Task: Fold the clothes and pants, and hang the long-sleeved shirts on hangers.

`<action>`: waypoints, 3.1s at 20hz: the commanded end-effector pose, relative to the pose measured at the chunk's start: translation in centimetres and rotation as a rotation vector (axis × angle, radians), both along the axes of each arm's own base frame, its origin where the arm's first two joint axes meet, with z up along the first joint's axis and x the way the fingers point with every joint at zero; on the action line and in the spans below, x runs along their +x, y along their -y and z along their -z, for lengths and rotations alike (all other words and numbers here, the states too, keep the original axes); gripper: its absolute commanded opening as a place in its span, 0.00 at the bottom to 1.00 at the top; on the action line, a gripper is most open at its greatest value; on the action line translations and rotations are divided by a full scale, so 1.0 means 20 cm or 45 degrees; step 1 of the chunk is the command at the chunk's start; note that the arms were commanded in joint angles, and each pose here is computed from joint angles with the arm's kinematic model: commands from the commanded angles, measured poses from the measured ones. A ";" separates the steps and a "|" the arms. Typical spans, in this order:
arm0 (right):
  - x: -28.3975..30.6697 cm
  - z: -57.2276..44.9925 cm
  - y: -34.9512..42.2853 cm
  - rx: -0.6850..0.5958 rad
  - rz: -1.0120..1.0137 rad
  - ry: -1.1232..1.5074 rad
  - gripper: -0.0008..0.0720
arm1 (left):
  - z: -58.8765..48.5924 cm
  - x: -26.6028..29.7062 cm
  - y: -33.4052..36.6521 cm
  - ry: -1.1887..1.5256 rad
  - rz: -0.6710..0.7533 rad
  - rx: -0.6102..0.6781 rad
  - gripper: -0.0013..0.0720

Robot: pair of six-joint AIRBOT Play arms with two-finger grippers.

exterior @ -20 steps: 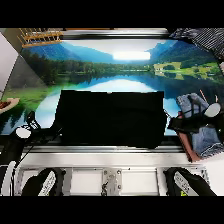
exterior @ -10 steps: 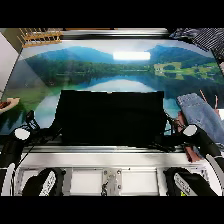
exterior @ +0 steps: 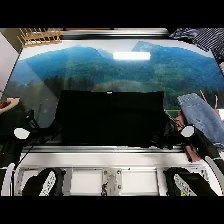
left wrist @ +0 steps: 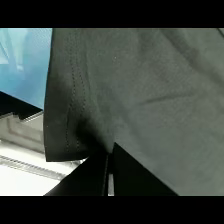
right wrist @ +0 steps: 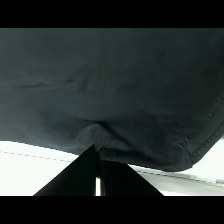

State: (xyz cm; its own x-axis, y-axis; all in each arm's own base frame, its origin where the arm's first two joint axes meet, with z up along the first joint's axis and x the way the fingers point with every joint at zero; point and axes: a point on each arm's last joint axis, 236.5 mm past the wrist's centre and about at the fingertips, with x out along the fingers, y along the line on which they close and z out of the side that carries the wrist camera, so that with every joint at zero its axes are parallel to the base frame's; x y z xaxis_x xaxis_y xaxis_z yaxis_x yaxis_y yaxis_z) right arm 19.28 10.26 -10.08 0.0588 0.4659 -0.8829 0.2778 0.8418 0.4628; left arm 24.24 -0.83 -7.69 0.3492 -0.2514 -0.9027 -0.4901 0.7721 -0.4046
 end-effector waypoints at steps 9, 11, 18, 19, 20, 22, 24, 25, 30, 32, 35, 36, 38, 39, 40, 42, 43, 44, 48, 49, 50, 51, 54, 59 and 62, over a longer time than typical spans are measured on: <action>-0.09 -0.44 0.25 -0.288 -0.359 -0.016 0.03 | -0.17 -0.29 -0.02 -0.344 0.291 0.058 0.02; 0.04 -0.49 0.27 -0.308 -0.351 0.022 0.03 | -0.24 -0.17 -0.07 -0.283 0.280 0.089 0.02; 0.63 -0.49 0.29 -0.337 -0.292 0.143 0.03 | -0.25 0.37 -0.04 -0.183 0.448 0.158 0.03; 0.71 -0.47 0.30 -0.340 -0.283 0.157 0.03 | -0.24 0.45 -0.04 -0.182 0.450 0.159 0.03; 0.78 -0.45 0.30 -0.341 -0.276 0.171 0.03 | -0.22 0.52 -0.05 -0.183 0.452 0.159 0.02; 0.91 -0.41 0.30 -0.341 -0.256 0.208 0.03 | -0.19 0.65 -0.07 -0.193 0.426 0.150 0.03; 1.03 -0.38 0.28 -0.324 -0.219 0.278 0.03 | -0.15 0.74 -0.06 -0.196 0.426 0.131 0.03; 1.09 -0.37 0.25 -0.295 -0.203 0.332 0.03 | -0.14 0.78 -0.05 -0.196 0.433 0.119 0.03; 1.36 -0.47 0.15 -0.155 -0.039 0.592 0.74 | -0.15 1.01 -0.02 -0.109 0.400 0.059 0.76; 1.42 -0.55 0.18 -0.159 0.005 0.664 0.85 | -0.26 1.10 -0.05 -0.025 0.366 0.055 0.80; 1.34 -0.60 0.28 -0.193 -0.049 0.654 0.85 | -0.41 1.10 -0.15 0.054 0.313 0.087 0.79; 1.28 -0.58 0.32 -0.192 -0.089 0.608 0.85 | -0.43 1.06 -0.16 0.062 0.298 0.091 0.79; 1.13 -0.48 0.41 -0.172 -0.125 0.460 0.85 | -0.41 0.94 -0.14 0.052 0.311 0.094 0.52; 1.07 -0.42 0.45 -0.159 -0.118 0.405 0.85 | -0.39 0.89 -0.11 0.047 0.326 0.096 0.20; 1.01 -0.36 0.50 -0.151 -0.090 0.358 0.85 | -0.36 0.84 -0.07 0.045 0.334 0.097 0.02; 0.92 -0.25 0.57 -0.139 -0.031 0.282 0.85 | -0.30 0.74 0.03 0.036 0.370 0.098 0.03; 0.88 -0.20 0.60 -0.135 -0.001 0.251 0.85 | -0.27 0.70 0.08 0.032 0.394 0.097 0.03; 0.85 -0.15 0.61 -0.136 -0.005 0.238 0.85 | -0.24 0.66 0.14 0.023 0.428 0.095 0.03; 0.81 -0.04 0.51 -0.037 -0.009 0.212 0.85 | -0.14 0.57 0.36 -0.013 0.562 0.090 0.03; 0.82 -0.02 0.48 -0.012 0.012 0.208 0.85 | -0.13 0.56 0.40 -0.019 0.591 0.088 0.03; 0.83 0.00 0.47 0.005 0.025 0.202 0.85 | -0.11 0.56 0.44 -0.022 0.621 0.089 0.03; 0.85 0.01 0.44 0.026 0.037 0.201 0.85 | -0.10 0.55 0.48 -0.027 0.646 0.088 0.03; 0.89 0.02 0.33 0.100 0.041 0.213 0.85 | -0.11 0.57 0.57 -0.016 0.711 0.090 0.03; 0.95 0.02 0.22 0.127 0.026 0.266 0.47 | -0.14 0.62 0.71 0.020 0.792 0.094 0.03; 0.95 0.02 0.22 0.122 0.025 0.270 0.09 | -0.11 0.62 0.80 0.007 0.850 0.092 0.03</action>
State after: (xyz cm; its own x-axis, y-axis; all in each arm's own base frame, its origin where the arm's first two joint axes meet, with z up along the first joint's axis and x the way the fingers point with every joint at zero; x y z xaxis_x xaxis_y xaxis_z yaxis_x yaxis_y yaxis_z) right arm 37.77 5.45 -10.56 0.2317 0.5389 -0.8099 0.1843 0.7932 0.5804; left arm 36.52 -15.20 -5.18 0.1619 -0.3490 -0.9230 0.0671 0.9371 -0.3426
